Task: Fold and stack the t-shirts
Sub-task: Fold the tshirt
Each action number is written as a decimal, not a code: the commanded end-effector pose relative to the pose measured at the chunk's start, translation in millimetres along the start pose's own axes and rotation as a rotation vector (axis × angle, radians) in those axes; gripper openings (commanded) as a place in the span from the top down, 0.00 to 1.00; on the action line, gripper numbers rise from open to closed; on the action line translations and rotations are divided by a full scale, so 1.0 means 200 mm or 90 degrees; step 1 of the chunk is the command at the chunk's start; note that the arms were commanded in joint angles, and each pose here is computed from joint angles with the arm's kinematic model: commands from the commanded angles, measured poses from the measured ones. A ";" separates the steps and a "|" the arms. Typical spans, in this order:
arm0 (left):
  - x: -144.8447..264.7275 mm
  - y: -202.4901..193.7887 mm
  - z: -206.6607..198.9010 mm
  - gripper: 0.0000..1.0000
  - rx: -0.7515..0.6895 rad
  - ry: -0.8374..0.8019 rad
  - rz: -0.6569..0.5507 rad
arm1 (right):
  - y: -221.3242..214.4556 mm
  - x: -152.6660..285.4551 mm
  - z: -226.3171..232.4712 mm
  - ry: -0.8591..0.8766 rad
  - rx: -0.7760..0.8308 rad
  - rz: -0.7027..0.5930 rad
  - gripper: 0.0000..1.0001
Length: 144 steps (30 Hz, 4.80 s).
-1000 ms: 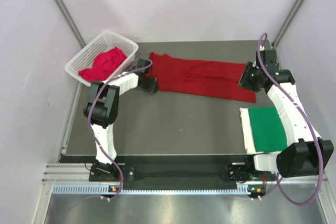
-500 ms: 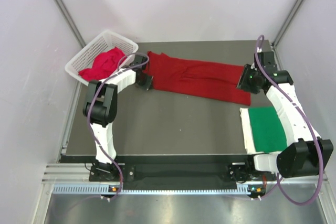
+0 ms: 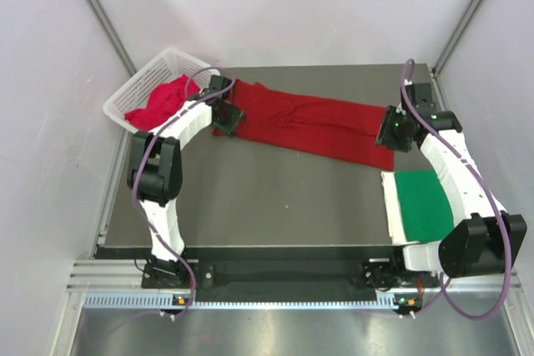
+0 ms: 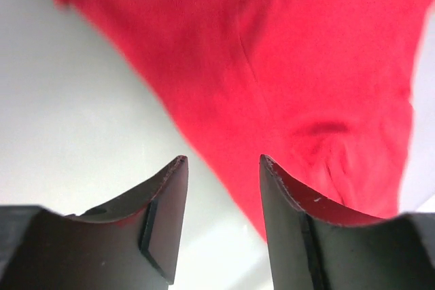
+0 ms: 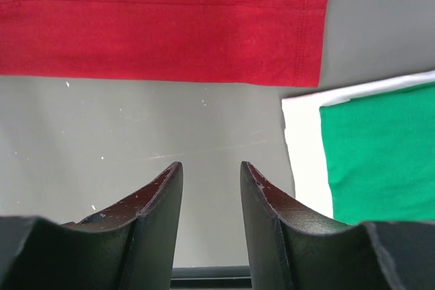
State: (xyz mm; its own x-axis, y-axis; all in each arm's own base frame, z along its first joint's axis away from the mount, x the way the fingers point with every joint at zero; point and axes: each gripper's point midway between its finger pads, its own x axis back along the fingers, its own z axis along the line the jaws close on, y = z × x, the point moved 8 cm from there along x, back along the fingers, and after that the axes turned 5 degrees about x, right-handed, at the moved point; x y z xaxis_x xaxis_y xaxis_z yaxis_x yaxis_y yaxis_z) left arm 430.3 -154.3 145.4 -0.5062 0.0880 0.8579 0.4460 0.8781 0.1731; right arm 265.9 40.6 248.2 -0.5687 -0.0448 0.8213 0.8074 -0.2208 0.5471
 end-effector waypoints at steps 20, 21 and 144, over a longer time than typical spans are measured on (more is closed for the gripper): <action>0.01 -0.14 -0.10 0.57 0.026 -0.081 -0.011 | 0.04 -0.42 0.03 -0.019 0.041 0.023 0.61; -0.04 -0.13 -0.09 0.57 0.018 -0.071 -0.004 | 0.03 -0.48 0.03 -0.020 0.048 0.036 0.61; -0.13 0.07 -0.34 0.86 -0.096 -0.105 -0.153 | -0.15 -0.41 0.18 -0.011 0.198 0.092 0.59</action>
State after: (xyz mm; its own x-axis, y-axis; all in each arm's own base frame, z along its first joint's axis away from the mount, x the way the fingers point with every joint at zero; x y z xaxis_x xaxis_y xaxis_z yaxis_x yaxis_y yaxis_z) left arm 511.6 -168.1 115.8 -0.6802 -0.0671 0.7300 0.3607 0.8363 0.4130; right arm 286.7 81.1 177.8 -0.4482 -0.0100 0.8939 0.8939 0.0038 0.4482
